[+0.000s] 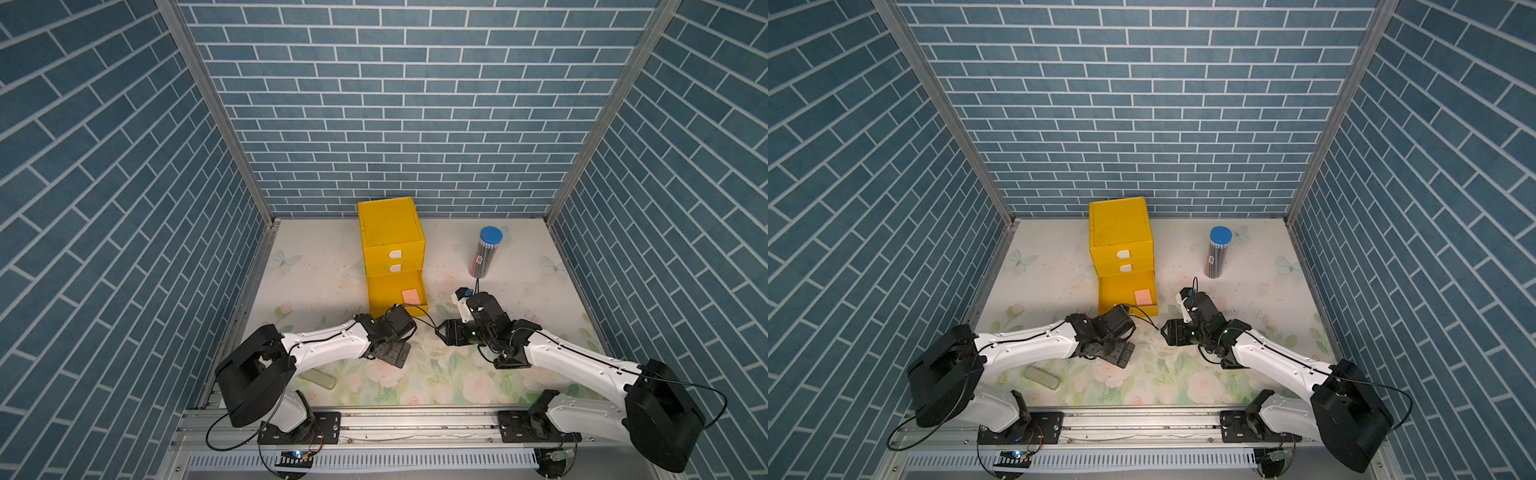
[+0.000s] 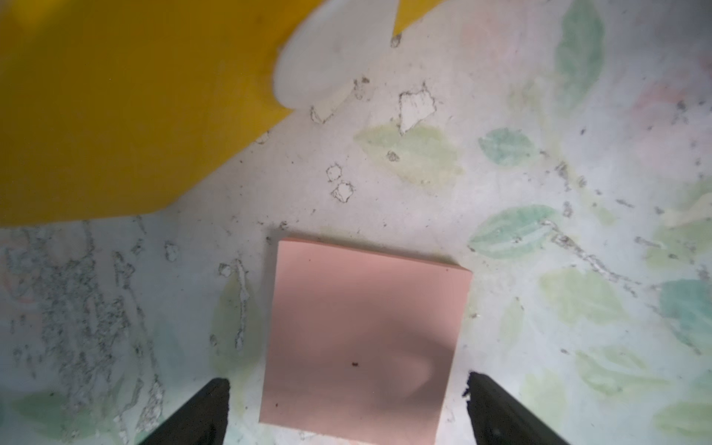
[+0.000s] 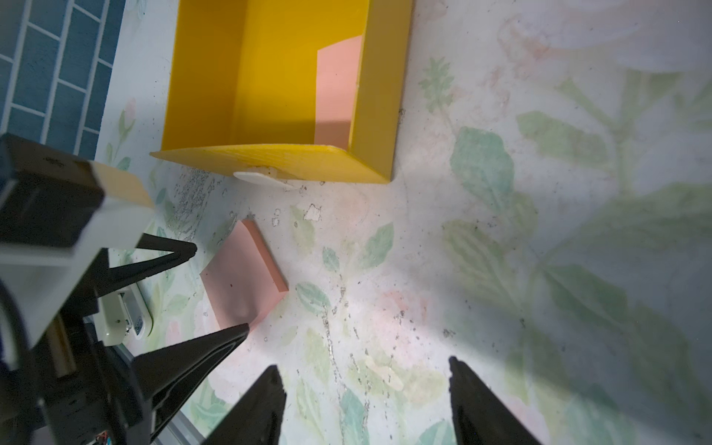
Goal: Please put the sticky notes in the drawer by color
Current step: Pick up the sticky notes from the center of the board.
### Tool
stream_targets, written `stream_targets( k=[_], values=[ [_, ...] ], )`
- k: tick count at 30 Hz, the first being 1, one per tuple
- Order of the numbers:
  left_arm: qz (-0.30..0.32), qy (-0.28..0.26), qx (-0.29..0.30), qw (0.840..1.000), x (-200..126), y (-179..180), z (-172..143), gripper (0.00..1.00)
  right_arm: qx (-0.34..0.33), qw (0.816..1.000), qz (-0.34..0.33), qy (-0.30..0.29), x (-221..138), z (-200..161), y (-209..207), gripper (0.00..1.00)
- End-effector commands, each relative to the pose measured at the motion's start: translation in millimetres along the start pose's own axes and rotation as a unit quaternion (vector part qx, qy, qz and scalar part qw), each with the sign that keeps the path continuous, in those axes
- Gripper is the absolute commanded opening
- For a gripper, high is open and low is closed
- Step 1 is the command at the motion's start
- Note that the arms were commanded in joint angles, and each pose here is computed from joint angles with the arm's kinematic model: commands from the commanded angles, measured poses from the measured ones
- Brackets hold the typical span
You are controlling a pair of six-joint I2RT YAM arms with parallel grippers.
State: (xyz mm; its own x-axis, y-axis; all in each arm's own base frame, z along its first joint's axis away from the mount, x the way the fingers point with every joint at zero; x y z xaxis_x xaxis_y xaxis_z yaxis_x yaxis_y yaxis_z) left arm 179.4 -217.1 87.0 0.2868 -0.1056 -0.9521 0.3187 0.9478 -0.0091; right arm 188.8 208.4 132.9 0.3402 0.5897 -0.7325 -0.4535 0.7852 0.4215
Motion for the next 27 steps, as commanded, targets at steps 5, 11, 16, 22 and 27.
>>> stream_targets(
  k=[5,11,16,22,27],
  values=[
    [0.018,0.022,0.022,0.999,11.6,3.7,-1.2,1.0,-0.004,1.0,-0.007,-0.012,-5.0,2.7,-1.3,0.7],
    [0.01,0.036,0.032,0.999,16.1,1.1,-2.9,1.0,-0.005,1.0,-0.004,-0.013,-5.3,5.4,0.6,0.7],
    [0.025,0.05,0.028,0.998,14.2,5.8,-8.6,0.98,-0.007,1.0,-0.003,-0.016,-7.5,7.3,1.9,0.71],
    [0.034,0.059,0.041,0.997,18.6,1.7,-11.6,0.96,-0.009,1.0,-0.006,-0.018,-8.8,8.4,1.9,0.71],
    [0.027,0.07,0.041,0.996,29.6,1.2,-18.8,0.96,-0.009,1.0,-0.007,-0.018,-8.8,7.3,1.1,0.71]
  ],
)
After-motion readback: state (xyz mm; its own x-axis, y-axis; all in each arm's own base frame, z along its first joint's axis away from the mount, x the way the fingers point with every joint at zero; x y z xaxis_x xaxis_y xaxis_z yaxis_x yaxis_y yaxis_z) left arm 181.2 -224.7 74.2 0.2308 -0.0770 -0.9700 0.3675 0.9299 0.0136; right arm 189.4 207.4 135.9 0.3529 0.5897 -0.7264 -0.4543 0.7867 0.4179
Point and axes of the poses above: each gripper's point midway between its finger pads, its own x axis out along the fingers, its own y axis along the line the jaws close on, z = x × y, the point moved 6 cm from there along -x, back along the fingers, and after that the axes turned 7 degrees about -x, right-handed, at the moved point
